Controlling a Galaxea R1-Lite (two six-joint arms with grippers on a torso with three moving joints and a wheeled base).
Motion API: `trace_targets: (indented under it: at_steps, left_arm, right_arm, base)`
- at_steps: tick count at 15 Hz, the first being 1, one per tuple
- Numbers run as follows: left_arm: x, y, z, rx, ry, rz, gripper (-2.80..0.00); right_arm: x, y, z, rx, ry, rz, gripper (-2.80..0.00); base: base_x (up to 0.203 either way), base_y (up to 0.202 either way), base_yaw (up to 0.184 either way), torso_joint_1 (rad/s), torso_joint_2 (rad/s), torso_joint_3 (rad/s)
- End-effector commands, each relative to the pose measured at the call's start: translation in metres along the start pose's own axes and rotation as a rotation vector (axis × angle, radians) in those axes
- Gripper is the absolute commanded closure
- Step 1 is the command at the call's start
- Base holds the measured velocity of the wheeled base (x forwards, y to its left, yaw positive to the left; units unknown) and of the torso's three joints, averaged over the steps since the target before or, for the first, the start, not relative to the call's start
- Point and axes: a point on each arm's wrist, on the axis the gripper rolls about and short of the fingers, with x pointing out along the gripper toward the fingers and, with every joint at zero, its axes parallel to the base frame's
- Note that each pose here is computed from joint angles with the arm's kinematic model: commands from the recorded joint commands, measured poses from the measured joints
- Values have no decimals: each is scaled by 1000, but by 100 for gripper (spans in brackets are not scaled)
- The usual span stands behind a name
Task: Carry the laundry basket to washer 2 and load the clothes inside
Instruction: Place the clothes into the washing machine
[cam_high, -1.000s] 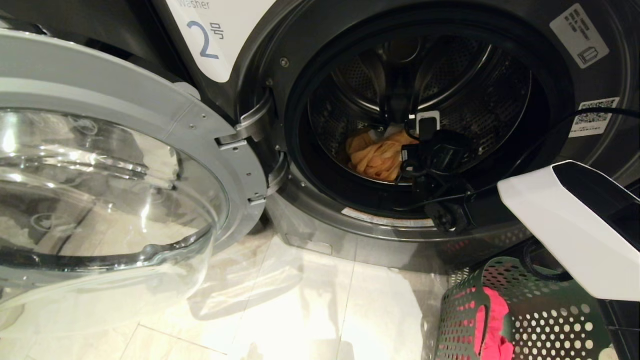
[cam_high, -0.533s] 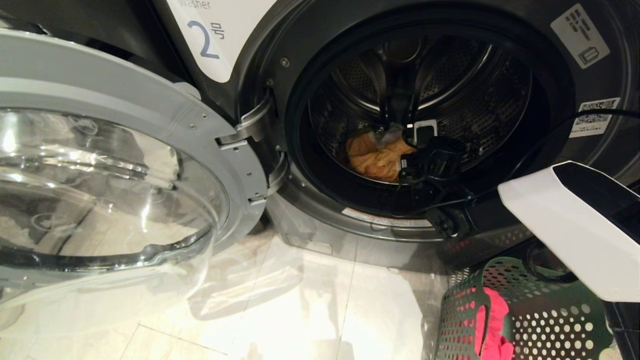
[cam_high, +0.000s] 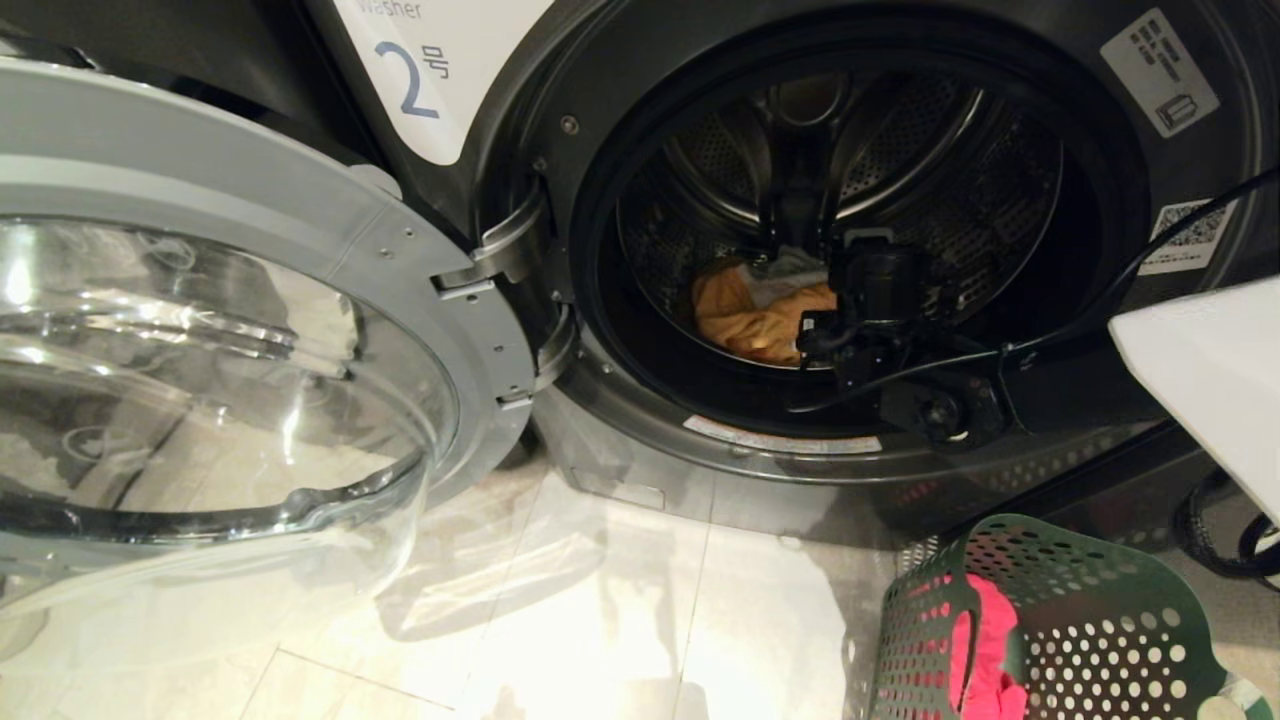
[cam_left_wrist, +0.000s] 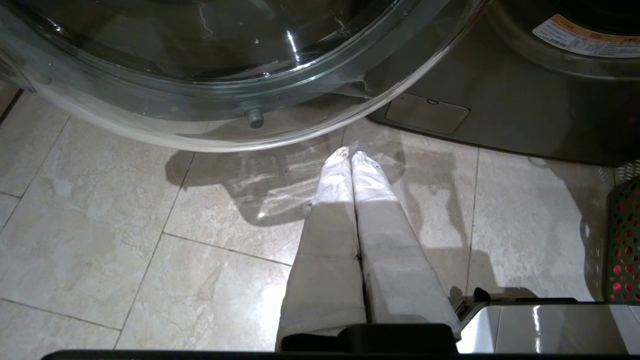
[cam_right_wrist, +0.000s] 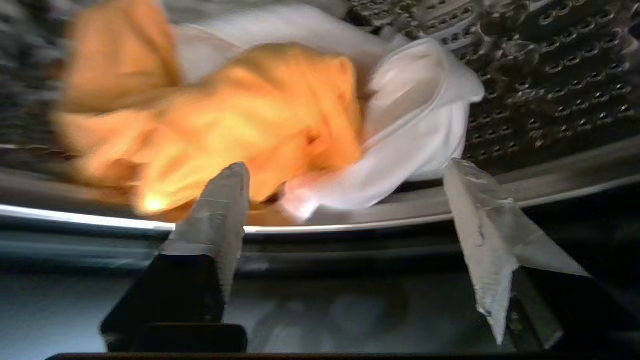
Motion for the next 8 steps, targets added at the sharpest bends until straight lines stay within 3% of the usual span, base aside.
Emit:
trace_targets:
  at_steps: [1,4,6,8]
  left_arm:
    - [0,0,0,0,2,0,0]
    - [0,0,0,0,2,0,0]
    - [0,0,0,0,2,0,0]
    - [0,0,0,0,2,2,0]
  right_arm:
    - [-27,-1,24,27,-30,38,-280]
    - [-75,-10,24,-63,62,112,-280]
    - [-98,-24,4,-141,140,134,-280]
    - [-129,-54,-25,-235,234,143,-280]
  base:
    - [0,0,0,0,0,0]
    - [0,0,0,0,0,0]
    - [0,0,0,0,0,0]
    - [0,0,0,0,0,0]
